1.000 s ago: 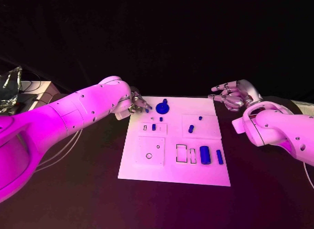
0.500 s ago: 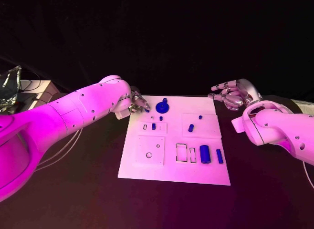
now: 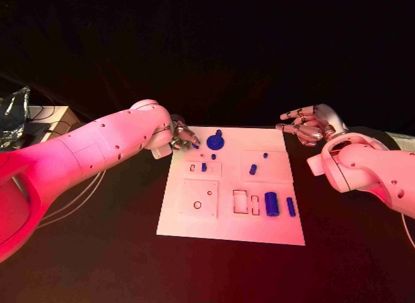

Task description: Assemble the parts on the task board

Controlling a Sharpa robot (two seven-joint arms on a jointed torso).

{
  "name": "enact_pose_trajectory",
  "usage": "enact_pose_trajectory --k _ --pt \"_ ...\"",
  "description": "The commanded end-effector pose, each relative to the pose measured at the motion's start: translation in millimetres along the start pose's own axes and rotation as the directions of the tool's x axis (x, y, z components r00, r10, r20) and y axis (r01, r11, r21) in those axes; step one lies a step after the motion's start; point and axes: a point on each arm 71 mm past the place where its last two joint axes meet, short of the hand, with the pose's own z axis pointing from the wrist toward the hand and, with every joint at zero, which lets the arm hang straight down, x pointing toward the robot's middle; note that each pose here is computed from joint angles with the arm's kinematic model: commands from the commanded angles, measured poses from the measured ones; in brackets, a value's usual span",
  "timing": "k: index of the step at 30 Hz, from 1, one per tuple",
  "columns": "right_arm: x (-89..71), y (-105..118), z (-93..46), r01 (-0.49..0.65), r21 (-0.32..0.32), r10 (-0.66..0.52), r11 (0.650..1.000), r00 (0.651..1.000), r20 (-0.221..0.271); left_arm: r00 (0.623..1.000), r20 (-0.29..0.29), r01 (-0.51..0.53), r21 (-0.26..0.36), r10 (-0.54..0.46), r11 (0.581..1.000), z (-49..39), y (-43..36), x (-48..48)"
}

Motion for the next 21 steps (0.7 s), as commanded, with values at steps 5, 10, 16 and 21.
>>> enact_pose_trajectory --k 5,10,16,21 --pt "-3.1 -2.3 0.9 0.01 -0.007 -0.01 1.0 1.0 -0.002 0.996 -0.064 0.066 0.006 -0.066 0.998 -13.8 2.6 4.7" --pt "-7.5 -4.0 2.3 0.013 -0.021 -0.012 1.0 1.0 0.024 0.995 -0.077 0.065 0.01 -0.064 0.998 -26.7 4.5 9.3" --pt "-11.9 -5.0 4.8 -0.027 -0.06 0.029 0.998 0.999 0.046 0.996 -0.066 0.06 0.015 -0.058 0.998 -37.2 8.7 17.7" --pt "-13.4 -5.3 7.1 -0.075 -0.088 0.079 0.993 0.996 0.047 0.997 -0.053 0.055 0.015 -0.055 0.998 -39.7 12.6 26.0"
